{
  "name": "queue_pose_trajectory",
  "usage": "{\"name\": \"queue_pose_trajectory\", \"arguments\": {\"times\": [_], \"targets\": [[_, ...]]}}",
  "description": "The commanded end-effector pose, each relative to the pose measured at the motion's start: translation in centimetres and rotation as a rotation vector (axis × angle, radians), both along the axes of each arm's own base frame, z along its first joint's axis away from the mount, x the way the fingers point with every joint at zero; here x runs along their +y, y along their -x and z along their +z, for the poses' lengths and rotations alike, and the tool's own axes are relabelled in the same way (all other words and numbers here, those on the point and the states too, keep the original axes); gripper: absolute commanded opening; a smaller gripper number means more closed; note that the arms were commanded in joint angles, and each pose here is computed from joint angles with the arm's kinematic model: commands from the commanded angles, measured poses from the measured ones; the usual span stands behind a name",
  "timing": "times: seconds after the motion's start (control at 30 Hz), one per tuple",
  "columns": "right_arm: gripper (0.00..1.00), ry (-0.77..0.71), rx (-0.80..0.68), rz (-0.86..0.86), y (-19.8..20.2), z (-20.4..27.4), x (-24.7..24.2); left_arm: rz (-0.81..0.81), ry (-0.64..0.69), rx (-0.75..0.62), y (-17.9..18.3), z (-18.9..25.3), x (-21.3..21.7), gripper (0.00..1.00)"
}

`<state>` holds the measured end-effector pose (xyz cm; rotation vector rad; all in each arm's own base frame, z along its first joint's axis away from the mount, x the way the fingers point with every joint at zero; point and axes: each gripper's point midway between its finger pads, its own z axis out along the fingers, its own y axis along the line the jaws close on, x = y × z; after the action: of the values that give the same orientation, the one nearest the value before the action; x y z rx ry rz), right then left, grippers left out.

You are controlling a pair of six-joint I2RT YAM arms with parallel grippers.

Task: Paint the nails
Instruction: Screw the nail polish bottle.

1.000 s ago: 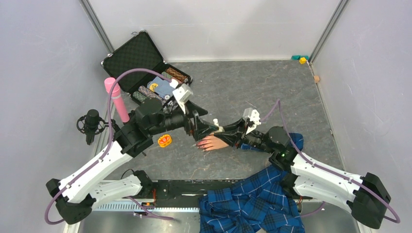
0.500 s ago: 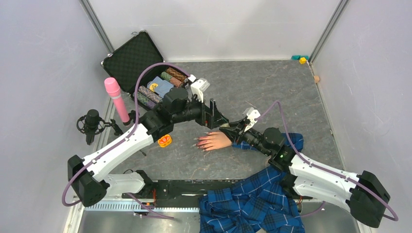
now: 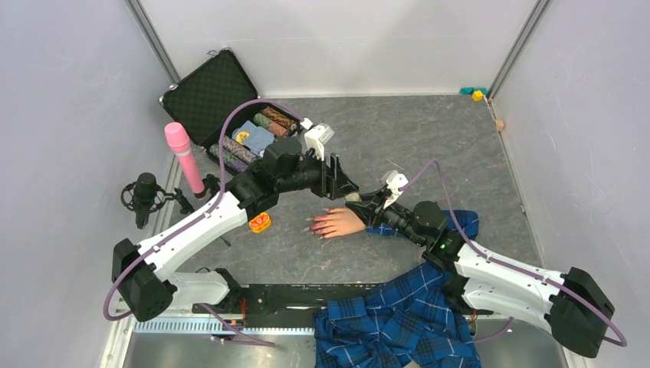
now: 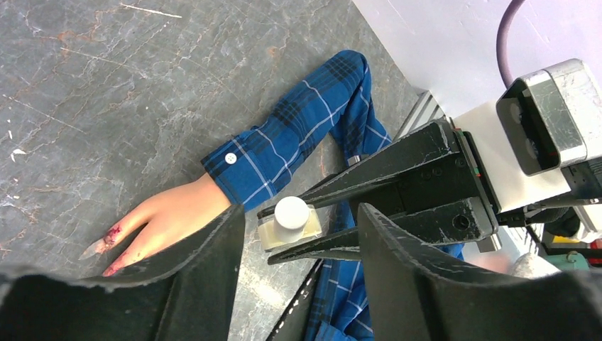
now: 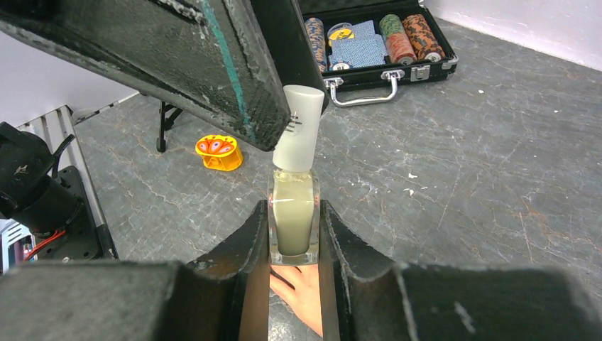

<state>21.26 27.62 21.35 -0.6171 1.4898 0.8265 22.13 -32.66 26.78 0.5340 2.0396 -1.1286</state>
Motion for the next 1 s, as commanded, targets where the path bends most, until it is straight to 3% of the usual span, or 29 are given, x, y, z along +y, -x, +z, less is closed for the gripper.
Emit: {"name": "queue_pose_trajectory", "arguments": {"times": [0.0, 0.07, 0.4, 0.57, 0.97], "targets": [[0.0, -0.019, -0.043, 0.004, -0.1, 1.3, 0.4, -0.014, 0.042, 0.011, 0.0, 0.6, -0.5, 0.62], [0.0, -0.018, -0.044, 0.006, -0.1, 1.3, 0.5, -0.012, 0.036, 0.015, -0.1, 0.4, -0.5, 0.57], [0.0, -0.015, -0.045, 0.007, 0.0, 1.3, 0.5, -0.016, 0.014, 0.045, -0.2, -0.6, -0.7, 0.56], [0.0, -0.014, -0.042, 0.001, -0.1, 1.2, 0.5, -0.029, 0.014, 0.057, 0.1, -0.9, -0.8, 0.48], [0.0, -0.049, -0.03, -0.016, -0.3, 2.1, 0.4, -0.083, 0.061, 0.103, 1.6, -1.0, -1.0, 0.1]]}}
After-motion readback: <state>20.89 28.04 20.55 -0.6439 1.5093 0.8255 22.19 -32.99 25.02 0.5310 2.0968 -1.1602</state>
